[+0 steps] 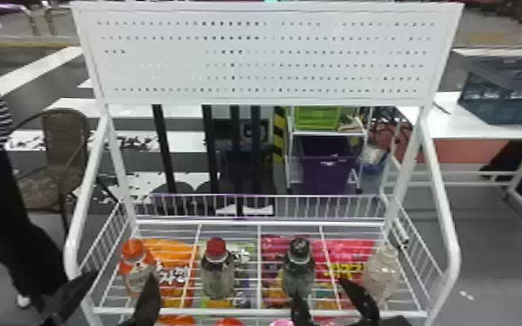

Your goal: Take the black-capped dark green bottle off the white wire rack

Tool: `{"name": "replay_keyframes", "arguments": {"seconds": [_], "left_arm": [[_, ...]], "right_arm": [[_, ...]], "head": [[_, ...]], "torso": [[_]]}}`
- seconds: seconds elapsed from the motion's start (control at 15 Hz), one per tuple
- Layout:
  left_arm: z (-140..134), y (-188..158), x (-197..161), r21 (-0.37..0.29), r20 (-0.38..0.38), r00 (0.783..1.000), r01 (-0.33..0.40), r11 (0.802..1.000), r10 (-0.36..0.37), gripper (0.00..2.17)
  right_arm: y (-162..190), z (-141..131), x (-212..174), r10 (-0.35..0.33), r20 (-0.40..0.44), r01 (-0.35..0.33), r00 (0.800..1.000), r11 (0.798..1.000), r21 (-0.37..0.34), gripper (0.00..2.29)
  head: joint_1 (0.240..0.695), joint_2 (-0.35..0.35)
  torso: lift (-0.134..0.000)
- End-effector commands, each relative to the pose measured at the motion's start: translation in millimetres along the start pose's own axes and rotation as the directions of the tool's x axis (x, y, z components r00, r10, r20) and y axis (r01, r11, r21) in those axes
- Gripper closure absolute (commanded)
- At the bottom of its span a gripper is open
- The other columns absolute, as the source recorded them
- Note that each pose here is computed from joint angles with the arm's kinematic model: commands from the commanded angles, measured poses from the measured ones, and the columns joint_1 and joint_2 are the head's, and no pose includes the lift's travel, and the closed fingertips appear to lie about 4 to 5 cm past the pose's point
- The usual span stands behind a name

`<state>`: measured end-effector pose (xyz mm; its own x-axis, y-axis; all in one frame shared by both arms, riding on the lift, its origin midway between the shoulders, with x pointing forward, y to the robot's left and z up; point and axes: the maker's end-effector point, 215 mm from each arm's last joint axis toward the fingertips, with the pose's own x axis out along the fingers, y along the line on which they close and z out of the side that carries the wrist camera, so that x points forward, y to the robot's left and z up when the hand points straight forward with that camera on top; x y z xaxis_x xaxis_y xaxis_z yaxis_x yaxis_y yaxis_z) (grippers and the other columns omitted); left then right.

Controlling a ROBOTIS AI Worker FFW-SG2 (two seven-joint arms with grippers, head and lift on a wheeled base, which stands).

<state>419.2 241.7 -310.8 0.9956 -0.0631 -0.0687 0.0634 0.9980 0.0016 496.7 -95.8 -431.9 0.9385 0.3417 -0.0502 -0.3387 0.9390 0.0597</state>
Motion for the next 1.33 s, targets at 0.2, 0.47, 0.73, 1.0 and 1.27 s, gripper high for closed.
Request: {"name": "replay_keyframes", "arguments": {"seconds": [0.2, 0.47, 0.73, 1.0, 1.27], "left_arm": [[-6, 2, 3, 0.004, -0.011, 1.0, -0.004, 1.0, 0.004, 0.15], [-8, 4, 8, 0.002, -0.01, 1.0, -0.007, 1.0, 0.007, 0.15], [-7, 2, 10, -0.001, -0.011, 1.0, -0.004, 1.0, 0.004, 0.15], [-6, 1, 13, 0.0, -0.014, 1.0, -0.002, 1.0, 0.002, 0.15], [-8, -5, 16, -0.005, -0.024, 1.0, 0.006, 1.0, -0.006, 0.15]], "right_arm": [[2, -1, 44, 0.029, -0.027, -0.03, 0.999, 0.999, -0.018, 0.09], [-2, -15, 59, 0.044, -0.095, -0.047, 0.994, 0.999, -0.025, 0.23], [-4, -20, 58, 0.057, -0.126, -0.06, 0.99, 0.998, -0.021, 1.1], [-4, 0, 41, 0.044, -0.098, -0.046, 0.994, 0.999, -0.023, 1.22], [-9, 41, -2, 0.026, -0.061, -0.028, 0.998, 0.999, -0.025, 1.21]], "head": [[0.499, 0.0], [0.499, 0.0], [0.499, 0.0], [0.499, 0.0], [0.499, 0.0]], "torso": [[0.0], [0.0], [0.0], [0.0], [0.0]]}}
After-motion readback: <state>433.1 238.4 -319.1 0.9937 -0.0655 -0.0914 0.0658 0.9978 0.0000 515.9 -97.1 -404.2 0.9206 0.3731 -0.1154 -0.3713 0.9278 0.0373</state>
